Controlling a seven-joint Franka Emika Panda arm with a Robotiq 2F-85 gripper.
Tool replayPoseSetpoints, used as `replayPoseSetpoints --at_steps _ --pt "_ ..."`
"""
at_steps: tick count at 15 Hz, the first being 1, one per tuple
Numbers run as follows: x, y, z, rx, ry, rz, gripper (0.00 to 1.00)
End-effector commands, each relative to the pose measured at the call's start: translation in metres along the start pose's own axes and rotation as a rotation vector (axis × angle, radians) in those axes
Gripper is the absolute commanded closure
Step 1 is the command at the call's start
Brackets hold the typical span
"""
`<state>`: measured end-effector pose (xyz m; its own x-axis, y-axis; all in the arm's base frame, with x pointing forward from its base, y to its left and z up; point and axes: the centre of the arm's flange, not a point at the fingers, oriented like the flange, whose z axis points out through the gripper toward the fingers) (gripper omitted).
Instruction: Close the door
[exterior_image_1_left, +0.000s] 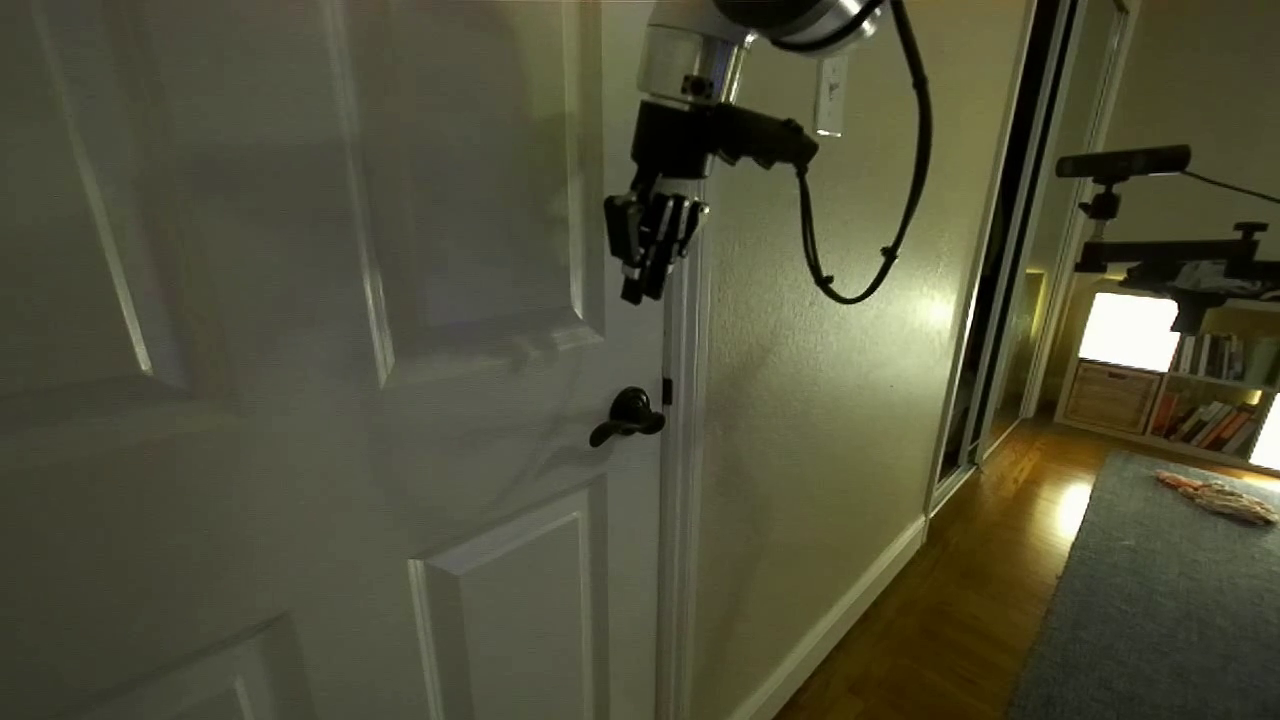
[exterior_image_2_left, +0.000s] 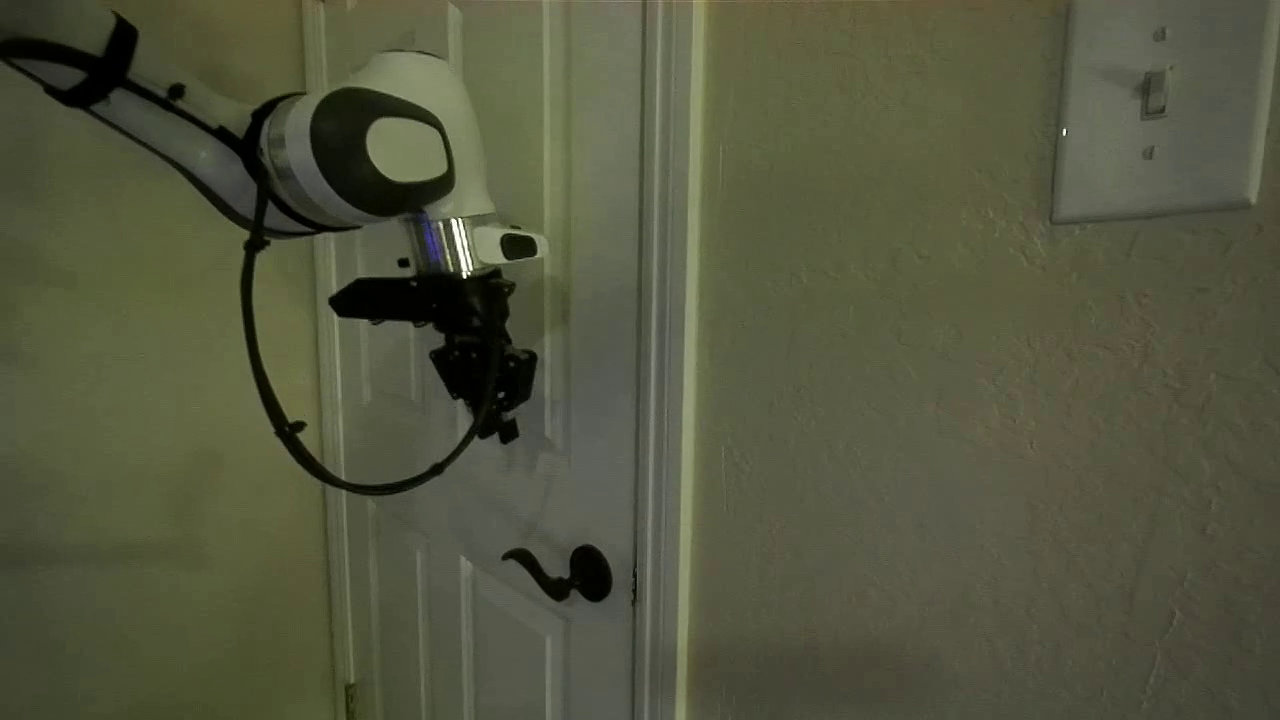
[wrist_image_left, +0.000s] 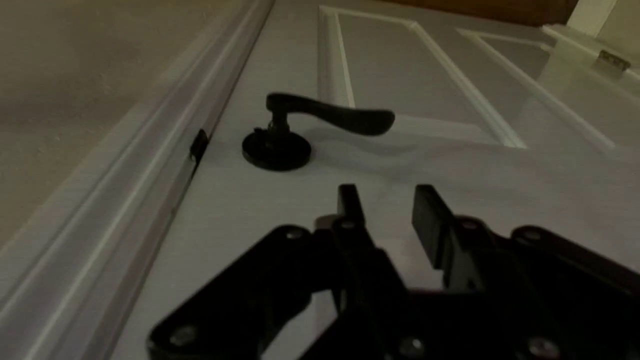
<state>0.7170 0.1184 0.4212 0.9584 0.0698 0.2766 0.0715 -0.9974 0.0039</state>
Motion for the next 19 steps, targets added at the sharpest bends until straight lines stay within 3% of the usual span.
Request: replayPoseSetpoints --at_steps 1,6,13,14,19 --pt "-0.077 0.002 -0.042 -0.017 -0.144 0.018 0.35" --pt "-0.146 0.008 -0.074 -0.009 -0.316 0.081 0.03" --pt "-0.22 0.014 -0.098 0.027 -0.376 0.208 0.0" --pt "-0.182 0.009 -0.083 0.017 -0.374 0.156 0.0" --pt "-0.201 0.012 -0.09 0.019 -0.379 0.178 0.0"
